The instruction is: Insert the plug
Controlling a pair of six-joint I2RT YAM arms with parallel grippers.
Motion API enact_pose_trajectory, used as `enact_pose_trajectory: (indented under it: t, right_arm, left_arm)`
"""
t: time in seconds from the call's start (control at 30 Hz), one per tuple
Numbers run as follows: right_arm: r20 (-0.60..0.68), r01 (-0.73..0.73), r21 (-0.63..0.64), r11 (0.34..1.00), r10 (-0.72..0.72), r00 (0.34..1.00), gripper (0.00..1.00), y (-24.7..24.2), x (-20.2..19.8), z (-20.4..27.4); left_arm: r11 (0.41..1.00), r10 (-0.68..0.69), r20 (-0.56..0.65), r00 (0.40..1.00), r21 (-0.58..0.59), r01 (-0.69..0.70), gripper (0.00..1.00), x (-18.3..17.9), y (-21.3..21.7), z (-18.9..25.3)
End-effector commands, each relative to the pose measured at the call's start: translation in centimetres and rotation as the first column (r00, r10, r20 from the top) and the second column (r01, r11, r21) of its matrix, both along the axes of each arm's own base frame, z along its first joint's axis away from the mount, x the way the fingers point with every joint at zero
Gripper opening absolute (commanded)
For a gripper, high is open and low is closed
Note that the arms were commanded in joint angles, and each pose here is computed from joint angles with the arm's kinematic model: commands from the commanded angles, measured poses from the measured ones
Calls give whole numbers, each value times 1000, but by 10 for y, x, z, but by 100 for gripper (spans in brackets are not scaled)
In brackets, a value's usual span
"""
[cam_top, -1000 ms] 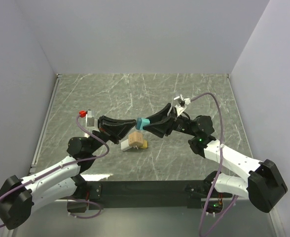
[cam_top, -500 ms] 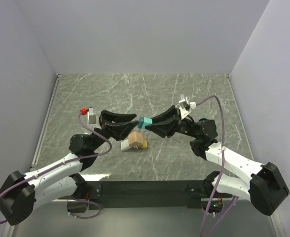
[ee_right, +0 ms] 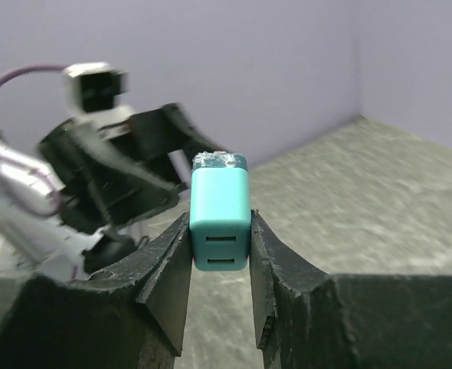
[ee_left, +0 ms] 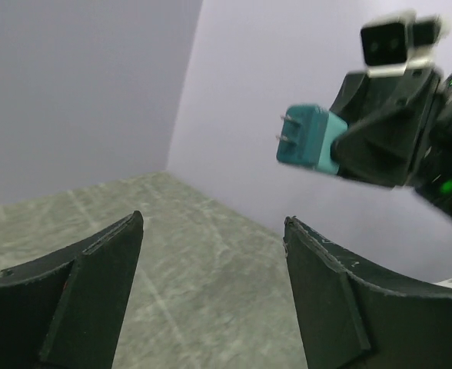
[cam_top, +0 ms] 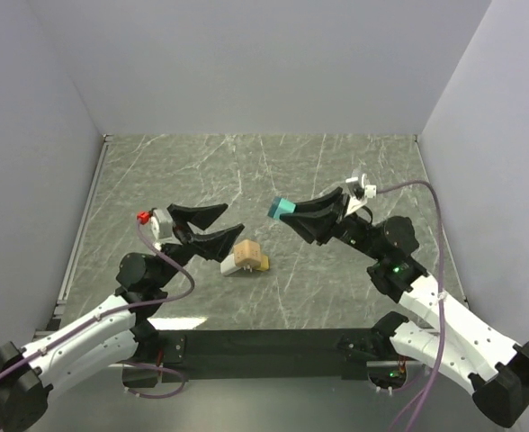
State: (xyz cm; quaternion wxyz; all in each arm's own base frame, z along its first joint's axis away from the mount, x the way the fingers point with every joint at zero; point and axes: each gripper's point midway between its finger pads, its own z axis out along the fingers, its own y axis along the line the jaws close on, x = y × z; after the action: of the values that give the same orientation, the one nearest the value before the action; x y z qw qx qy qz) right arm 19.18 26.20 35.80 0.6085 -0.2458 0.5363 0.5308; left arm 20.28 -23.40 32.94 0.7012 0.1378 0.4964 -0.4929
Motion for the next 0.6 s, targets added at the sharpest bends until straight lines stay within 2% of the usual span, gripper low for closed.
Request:
enact_pose_trajectory:
  t: [0.0, 0.03, 0.07, 0.23, 0.3, 0.47, 0.57]
  right_arm:
    - [-136, 146, -136, 980, -165, 977, 0, -15, 28, -15]
    - [-158, 156, -152, 976, -180, 971, 0, -15, 33, -11]
    - [-226, 158, -206, 966, -204, 952, 0, -16, 40, -28]
    - [-368, 84, -292, 953, -193, 910, 0, -13, 51, -42]
    - [-461, 17, -362, 932, -195, 866, 0, -11, 56, -67]
    - [-592, -106, -381, 918, -154, 791, 0, -3, 60, -89]
    - [-664, -184, -403, 896, -149, 732, 0, 2, 62, -113]
  left_arm:
    - [975, 114, 27, 993, 189, -117, 79, 17, 5, -40]
    - [963, 116, 54, 992, 239, -126, 79, 18, 3, -50]
    - [950, 90, 82, 993, 291, -110, 79, 17, -2, -60]
    - [918, 59, 124, 991, 384, -103, 80, 16, -7, -89]
    - [909, 51, 127, 991, 404, -99, 81, 17, -9, -96]
    - [889, 44, 168, 985, 443, -115, 81, 20, -12, -108]
    - [871, 55, 152, 987, 475, -122, 80, 28, -14, -119]
